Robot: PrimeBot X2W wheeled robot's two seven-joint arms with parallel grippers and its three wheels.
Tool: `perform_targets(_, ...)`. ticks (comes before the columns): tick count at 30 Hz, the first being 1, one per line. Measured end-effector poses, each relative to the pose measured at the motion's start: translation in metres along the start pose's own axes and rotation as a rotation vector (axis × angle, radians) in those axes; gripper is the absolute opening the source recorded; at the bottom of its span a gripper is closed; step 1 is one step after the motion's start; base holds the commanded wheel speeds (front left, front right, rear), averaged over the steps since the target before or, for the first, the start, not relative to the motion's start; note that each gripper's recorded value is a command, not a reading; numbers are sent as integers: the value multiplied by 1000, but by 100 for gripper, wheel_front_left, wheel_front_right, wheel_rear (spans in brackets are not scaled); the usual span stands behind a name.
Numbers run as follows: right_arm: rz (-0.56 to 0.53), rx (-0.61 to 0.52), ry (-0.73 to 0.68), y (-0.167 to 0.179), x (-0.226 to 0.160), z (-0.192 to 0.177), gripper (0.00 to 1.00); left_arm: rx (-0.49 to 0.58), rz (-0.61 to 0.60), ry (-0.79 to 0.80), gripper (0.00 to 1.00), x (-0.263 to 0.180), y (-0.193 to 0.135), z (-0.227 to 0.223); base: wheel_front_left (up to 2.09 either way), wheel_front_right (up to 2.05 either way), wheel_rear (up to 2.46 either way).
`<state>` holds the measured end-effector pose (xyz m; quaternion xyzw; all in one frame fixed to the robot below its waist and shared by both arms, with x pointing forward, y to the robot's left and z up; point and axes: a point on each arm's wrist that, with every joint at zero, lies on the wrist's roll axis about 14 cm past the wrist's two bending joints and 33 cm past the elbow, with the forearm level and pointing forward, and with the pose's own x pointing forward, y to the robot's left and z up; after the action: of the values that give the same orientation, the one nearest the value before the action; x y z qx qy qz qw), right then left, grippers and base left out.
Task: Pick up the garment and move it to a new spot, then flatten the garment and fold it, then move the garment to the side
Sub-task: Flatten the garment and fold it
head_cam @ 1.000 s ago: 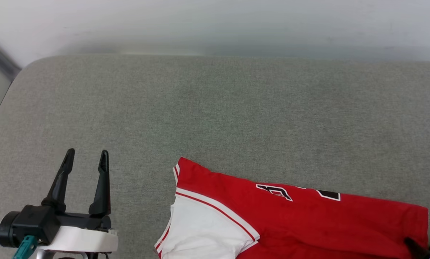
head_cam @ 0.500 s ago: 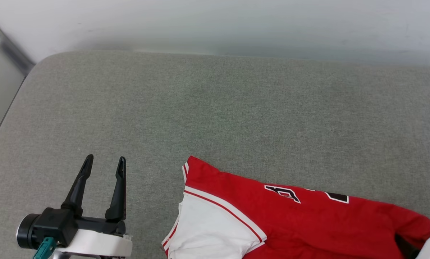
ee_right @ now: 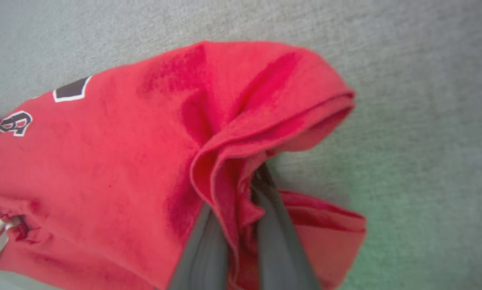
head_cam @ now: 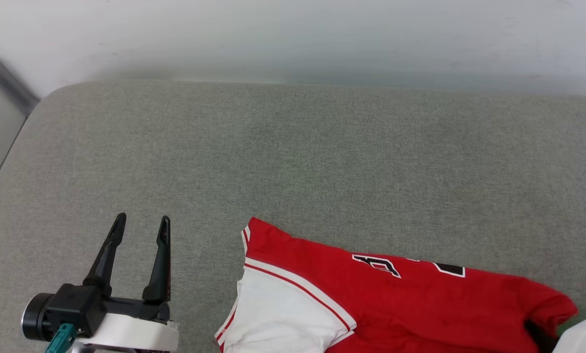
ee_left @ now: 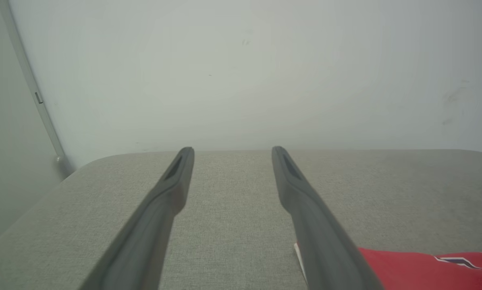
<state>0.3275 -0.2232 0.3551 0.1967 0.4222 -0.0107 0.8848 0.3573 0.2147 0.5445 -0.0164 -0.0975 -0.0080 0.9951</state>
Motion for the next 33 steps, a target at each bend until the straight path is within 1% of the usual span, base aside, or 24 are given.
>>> perform_targets(5, -101, -3, -95, -35, -9, 25, 0, -4, -12, 3, 100, 1, -3, -1, 0, 0, 0)
perform_targets(6, -101, -3, -95, -35, -9, 25, 0, -4, -12, 3, 100, 1, -3, -1, 0, 0, 0)
perform_targets(7, -145, 0, -124, -49, -14, 35, 0, -7, -16, 4, 100, 1, -5, -2, 0, 0, 0)
perform_targets(8, -145, 0, -124, -49, -14, 35, 0, -7, -16, 4, 100, 1, -5, -2, 0, 0, 0)
perform_targets(9, -189, -3, -149, -63, -17, 43, 0, -9, -18, 5, 100, 2, -5, -2, 0, 0, 0)
perform_targets(11, -236, -28, -194, -76, -23, 57, 0, -9, -22, 8, 100, 2, -6, -3, 0, 0, 0)
perform_targets(13, -260, -20, -238, -84, -28, 69, 0, -8, -25, 9, 100, 2, -7, -4, 0, 0, 0)
perform_targets(15, -261, -23, -242, -83, -28, 71, 0, -8, -26, 8, 100, 2, -7, -3, 0, 0, 0)
perform_targets(19, -236, -56, -246, -71, -30, 74, 0, -9, -29, 1, 100, 3, -8, -1, 0, 0, 0)
perform_targets(21, -202, -58, -254, -59, -33, 75, 0, -11, -31, -1, 100, 2, -9, 0, 0, 0, 0)
perform_targets(22, -202, -58, -254, -59, -33, 75, 0, -11, -31, -1, 100, 2, -9, 0, 0, 0, 0)
perform_targets(23, -169, -74, -250, -46, -37, 73, 0, -15, -34, 4, 100, -2, -11, -1, 0, 0, 0)
perform_targets(27, -99, -129, -214, -19, -47, 63, 0, -23, -43, -13, 100, -3, -15, 4, 0, 0, 0)
perform_targets(30, 0, -129, -169, 14, -52, 46, 0, -42, -60, -16, 100, -6, -21, 5, 0, 0, 0)
perform_targets(33, 72, -128, -169, 41, -61, 41, 0, -47, -71, -4, 100, -13, -24, 3, 0, 0, 0)
